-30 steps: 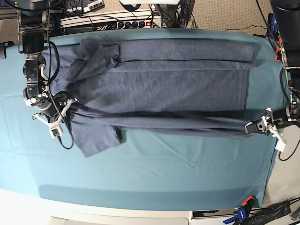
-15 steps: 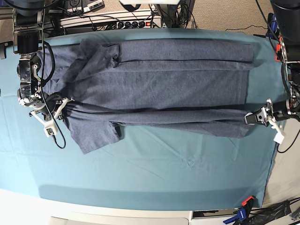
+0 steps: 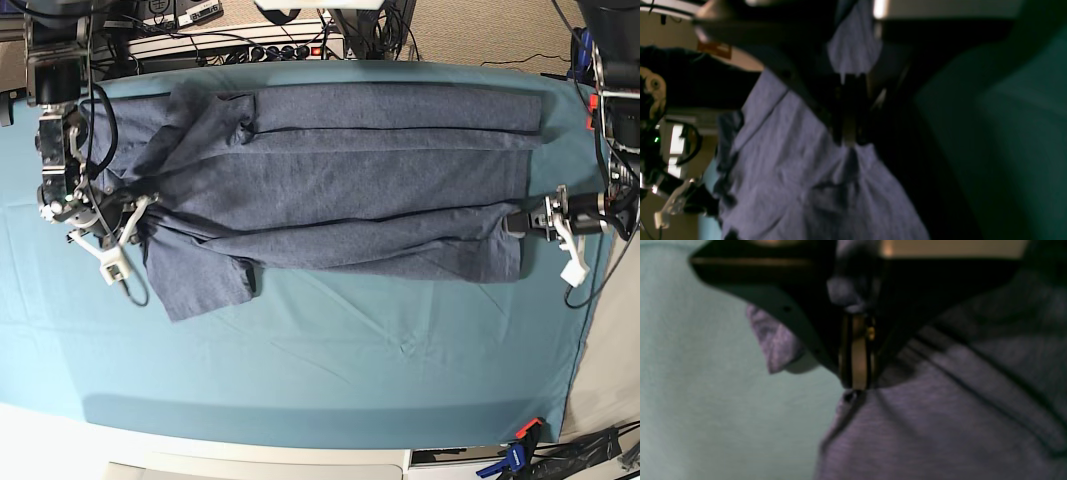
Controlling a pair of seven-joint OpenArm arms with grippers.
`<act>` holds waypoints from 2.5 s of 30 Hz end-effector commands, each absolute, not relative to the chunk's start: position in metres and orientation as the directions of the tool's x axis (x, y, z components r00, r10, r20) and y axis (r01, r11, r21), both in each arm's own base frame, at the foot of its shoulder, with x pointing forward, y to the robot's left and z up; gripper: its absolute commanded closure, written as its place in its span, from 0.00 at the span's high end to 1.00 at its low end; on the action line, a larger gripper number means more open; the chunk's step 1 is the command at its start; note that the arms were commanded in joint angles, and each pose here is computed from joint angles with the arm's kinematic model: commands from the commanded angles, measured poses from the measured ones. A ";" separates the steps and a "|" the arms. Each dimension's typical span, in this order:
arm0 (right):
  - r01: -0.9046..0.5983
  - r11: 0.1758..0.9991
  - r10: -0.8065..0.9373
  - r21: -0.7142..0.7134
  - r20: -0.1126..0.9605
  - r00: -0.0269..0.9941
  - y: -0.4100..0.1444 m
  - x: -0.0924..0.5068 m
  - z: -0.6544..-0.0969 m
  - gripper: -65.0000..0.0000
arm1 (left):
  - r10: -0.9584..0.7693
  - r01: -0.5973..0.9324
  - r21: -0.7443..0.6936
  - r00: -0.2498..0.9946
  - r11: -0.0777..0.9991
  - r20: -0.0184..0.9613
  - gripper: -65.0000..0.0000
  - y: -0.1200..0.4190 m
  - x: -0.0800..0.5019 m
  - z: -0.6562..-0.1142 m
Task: Fold the T-shirt properly
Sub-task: 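Lift the hem with both grippers and carry it toward the collar edge, then lay the hem over the folded collar strip with both grippers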
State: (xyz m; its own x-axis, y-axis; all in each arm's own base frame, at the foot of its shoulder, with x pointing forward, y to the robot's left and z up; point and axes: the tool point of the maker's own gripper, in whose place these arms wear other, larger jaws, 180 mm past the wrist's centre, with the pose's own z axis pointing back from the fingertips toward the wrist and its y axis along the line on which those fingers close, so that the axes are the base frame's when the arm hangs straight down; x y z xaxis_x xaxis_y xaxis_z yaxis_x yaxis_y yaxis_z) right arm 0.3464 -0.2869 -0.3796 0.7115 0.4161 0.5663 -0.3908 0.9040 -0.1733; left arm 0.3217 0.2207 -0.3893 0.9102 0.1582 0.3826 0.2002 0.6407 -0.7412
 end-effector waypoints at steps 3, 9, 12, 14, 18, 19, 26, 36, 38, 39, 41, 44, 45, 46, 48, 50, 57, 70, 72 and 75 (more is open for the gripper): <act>-0.432 0.872 0.477 -0.232 0.607 0.636 -0.277 0.355 -0.348 0.00 | 0.142 0.244 -0.712 0.889 0.658 0.435 0.00 0.234 0.327 -0.372; -0.460 0.840 0.535 -0.288 0.581 0.613 -0.278 0.345 -0.342 0.00 | 0.122 0.239 -0.683 0.892 0.690 0.436 0.00 0.252 0.320 -0.370; -0.444 0.844 0.531 -0.301 0.581 0.617 -0.288 0.346 -0.337 0.00 | 0.119 0.235 -0.668 0.891 0.706 0.439 0.00 0.262 0.319 -0.367; -0.430 0.847 0.528 -0.313 0.583 0.617 -0.296 0.347 -0.331 0.00 | 0.116 0.232 -0.661 0.891 0.714 0.439 0.00 0.267 0.318 -0.365; -0.395 0.864 0.502 -0.313 0.599 0.624 -0.307 0.349 -0.322 0.00 | 0.114 0.230 -0.653 0.891 0.721 0.439 0.00 0.271 0.318 -0.364; -0.387 0.872 0.487 -0.300 0.608 0.627 -0.308 0.349 -0.320 0.00 | 0.114 0.230 -0.653 0.891 0.722 0.439 0.00 0.272 0.318 -0.364; -0.398 0.880 0.470 -0.259 0.603 0.645 -0.307 0.343 -0.320 0.00 | 0.109 0.231 -0.652 0.893 0.723 0.437 0.00 0.272 0.317 -0.364; -0.473 0.851 0.511 -0.230 0.573 0.641 -0.285 0.311 -0.336 0.00 | -0.001 0.324 -0.630 0.890 0.706 0.456 0.00 0.248 0.298 -0.363; -0.486 0.839 0.531 -0.245 0.563 0.633 -0.282 0.305 -0.335 0.00 | -0.036 0.353 -0.625 0.887 0.696 0.461 0.00 0.240 0.290 -0.363; -0.488 0.836 0.537 -0.251 0.561 0.630 -0.282 0.302 -0.335 0.00 | -0.055 0.366 -0.623 0.886 0.691 0.460 0.00 0.236 0.286 -0.363; -0.485 0.837 0.536 -0.254 0.561 0.631 -0.283 0.297 -0.333 0.00 | -0.083 0.386 -0.621 0.884 0.682 0.459 0.00 0.229 0.277 -0.364; -0.461 0.847 0.524 -0.265 0.564 0.639 -0.293 0.291 -0.329 0.00 | -0.108 0.403 -0.622 0.883 0.671 0.456 0.00 0.223 0.267 -0.366; -0.448 0.852 0.517 -0.270 0.566 0.642 -0.297 0.289 -0.327 0.00 | -0.110 0.405 -0.623 0.883 0.669 0.456 0.00 0.222 0.265 -0.366; -0.434 0.858 0.509 -0.276 0.568 0.646 -0.303 0.288 -0.324 0.00 | -0.110 0.407 -0.622 0.882 0.669 0.459 0.00 0.222 0.264 -0.366; -0.409 0.866 0.498 -0.287 0.572 0.652 -0.313 0.286 -0.319 0.00 | -0.096 0.406 -0.617 0.876 0.674 0.472 0.00 0.225 0.265 -0.362; -0.394 0.870 0.493 -0.298 0.576 0.652 -0.323 0.284 -0.313 0.00 | -0.070 0.403 -0.608 0.866 0.684 0.494 0.00 0.232 0.271 -0.356; -0.372 0.877 0.479 -0.303 0.588 0.652 -0.331 0.284 -0.306 0.00 | 0.004 0.385 -0.584 0.832 0.715 0.554 0.00 0.254 0.285 -0.337; -0.373 0.892 0.448 -0.255 0.604 0.659 -0.324 0.282 -0.308 0.00 | -0.032 0.368 -0.607 0.871 0.704 0.491 0.00 0.244 0.248 -0.357; -0.373 0.894 0.445 -0.250 0.602 0.663 -0.323 0.281 -0.309 0.00 | -0.061 0.392 -0.604 0.868 0.695 0.493 0.00 0.236 0.240 -0.357; -0.376 0.894 0.443 -0.242 0.592 0.673 -0.323 0.276 -0.314 0.00 | -0.111 0.434 -0.596 0.859 0.676 0.499 0.00 0.224 0.228 -0.354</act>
